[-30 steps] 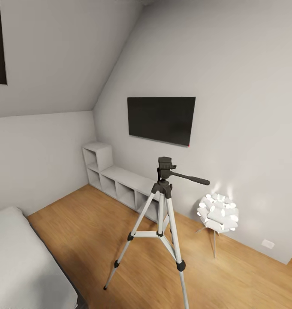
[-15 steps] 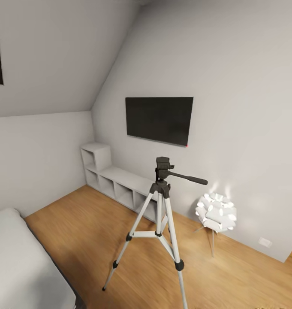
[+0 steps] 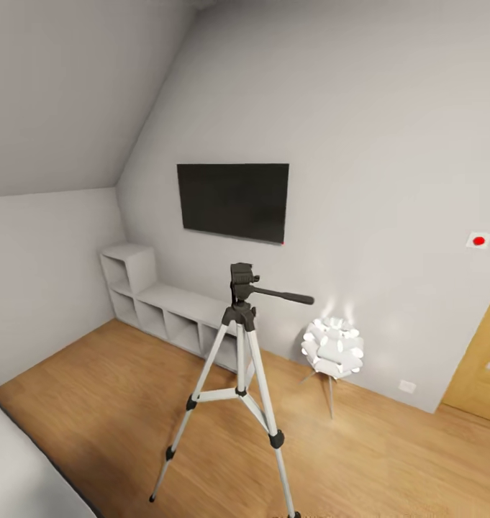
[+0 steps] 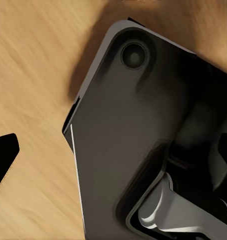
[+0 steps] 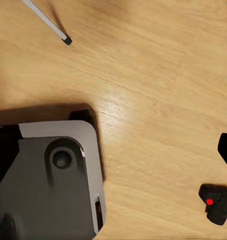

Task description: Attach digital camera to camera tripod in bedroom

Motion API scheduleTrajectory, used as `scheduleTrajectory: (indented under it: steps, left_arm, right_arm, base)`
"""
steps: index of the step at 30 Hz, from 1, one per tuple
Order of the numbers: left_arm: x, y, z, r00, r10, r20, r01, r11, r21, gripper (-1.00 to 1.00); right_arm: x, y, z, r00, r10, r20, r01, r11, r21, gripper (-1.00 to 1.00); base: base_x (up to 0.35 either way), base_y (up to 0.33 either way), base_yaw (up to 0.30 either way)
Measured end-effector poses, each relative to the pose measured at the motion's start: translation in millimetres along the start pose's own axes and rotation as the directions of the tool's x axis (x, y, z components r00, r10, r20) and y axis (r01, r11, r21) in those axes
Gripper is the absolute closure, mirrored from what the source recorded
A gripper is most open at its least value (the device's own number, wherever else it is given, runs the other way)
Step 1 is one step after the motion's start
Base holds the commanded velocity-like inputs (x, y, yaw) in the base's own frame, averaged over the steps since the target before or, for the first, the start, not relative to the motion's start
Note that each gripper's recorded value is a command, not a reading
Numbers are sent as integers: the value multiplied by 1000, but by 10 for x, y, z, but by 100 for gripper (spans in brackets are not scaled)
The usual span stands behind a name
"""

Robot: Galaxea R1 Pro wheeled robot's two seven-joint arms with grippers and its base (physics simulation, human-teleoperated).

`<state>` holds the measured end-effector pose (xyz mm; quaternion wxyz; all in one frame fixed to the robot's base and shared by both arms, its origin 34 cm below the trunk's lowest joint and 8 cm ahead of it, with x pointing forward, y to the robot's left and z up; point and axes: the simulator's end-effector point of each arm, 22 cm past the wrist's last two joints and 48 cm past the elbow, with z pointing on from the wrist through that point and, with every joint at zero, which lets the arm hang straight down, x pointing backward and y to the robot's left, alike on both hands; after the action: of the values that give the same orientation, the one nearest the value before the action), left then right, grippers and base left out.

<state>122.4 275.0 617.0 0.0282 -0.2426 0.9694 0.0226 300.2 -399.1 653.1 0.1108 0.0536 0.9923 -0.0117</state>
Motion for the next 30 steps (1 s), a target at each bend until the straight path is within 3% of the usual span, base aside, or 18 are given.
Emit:
scheduleTrajectory:
  steps: [15, 30]
  left_arm:
    - [18, -34, -1, 1000, 14, -3, -14, 1000, 5, -100]
    - [13, -41, 0, 1000, 11, -2, -11, 1000, 6, -100]
  right_arm:
    - [169, -4, 1, 1000, -2, -23, 2, 1000, 0, -100]
    - [227, 83, 17, 1000, -4, -31, 4, 1000, -10, -100]
  base:
    - [-13, 0, -290]
    - [-295, 0, -293]
